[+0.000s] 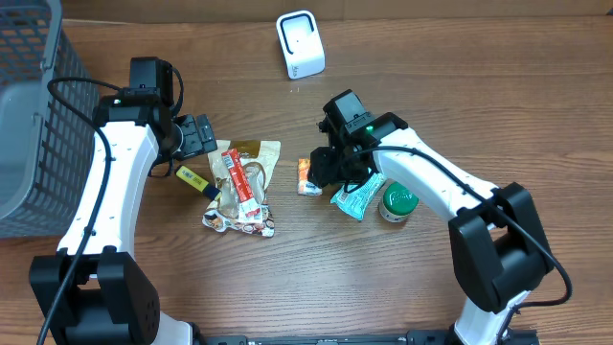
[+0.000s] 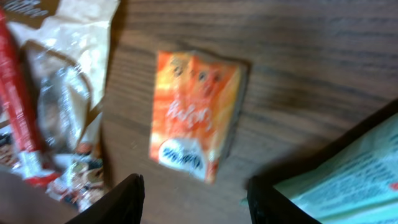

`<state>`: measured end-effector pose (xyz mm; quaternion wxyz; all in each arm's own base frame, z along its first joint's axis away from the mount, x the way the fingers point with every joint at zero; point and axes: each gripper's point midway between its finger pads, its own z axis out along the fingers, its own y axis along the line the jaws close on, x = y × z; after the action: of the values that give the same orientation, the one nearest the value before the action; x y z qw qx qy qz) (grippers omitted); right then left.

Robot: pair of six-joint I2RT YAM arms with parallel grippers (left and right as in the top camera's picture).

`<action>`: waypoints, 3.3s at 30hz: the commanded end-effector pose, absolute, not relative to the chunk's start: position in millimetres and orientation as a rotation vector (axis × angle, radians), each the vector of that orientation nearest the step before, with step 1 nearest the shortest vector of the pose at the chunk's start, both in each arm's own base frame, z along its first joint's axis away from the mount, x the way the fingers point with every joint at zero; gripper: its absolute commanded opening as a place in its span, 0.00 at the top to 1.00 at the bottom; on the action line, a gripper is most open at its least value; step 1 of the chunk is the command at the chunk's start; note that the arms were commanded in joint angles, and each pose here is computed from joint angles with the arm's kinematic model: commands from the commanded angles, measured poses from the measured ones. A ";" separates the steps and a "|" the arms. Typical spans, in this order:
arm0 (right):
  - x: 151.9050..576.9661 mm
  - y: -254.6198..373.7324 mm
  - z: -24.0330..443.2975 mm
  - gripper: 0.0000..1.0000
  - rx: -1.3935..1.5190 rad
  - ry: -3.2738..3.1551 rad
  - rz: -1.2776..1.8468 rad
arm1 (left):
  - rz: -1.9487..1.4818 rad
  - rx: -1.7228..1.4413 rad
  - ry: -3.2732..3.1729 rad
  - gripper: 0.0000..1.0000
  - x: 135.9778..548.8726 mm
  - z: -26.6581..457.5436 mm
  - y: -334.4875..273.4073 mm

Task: Scan the item barcode
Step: 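Grasp the small orange box with the right gripper and lift it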

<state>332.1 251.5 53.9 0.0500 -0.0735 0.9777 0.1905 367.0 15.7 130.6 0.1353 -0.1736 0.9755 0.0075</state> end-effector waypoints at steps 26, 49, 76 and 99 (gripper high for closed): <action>353.2 251.6 9.0 0.60 -0.058 3.005 0.487 | 0.028 -0.474 2.805 0.00 369.6 138.9 17.8; 341.9 274.9 157.4 0.96 -0.212 2.699 1.575 | 0.028 -0.474 2.805 0.00 369.6 138.9 17.8; 258.2 231.7 322.4 0.96 -0.525 2.248 1.883 | 0.028 -0.474 2.805 0.00 369.6 138.9 17.8; 293.3 208.3 262.1 0.96 -0.348 2.511 1.354 | 0.028 -0.474 2.805 0.00 369.6 138.9 17.8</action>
<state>277.6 222.9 274.9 0.0879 -0.1301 0.8244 0.5438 367.0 15.7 130.6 0.1353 -0.1736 0.9755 0.0075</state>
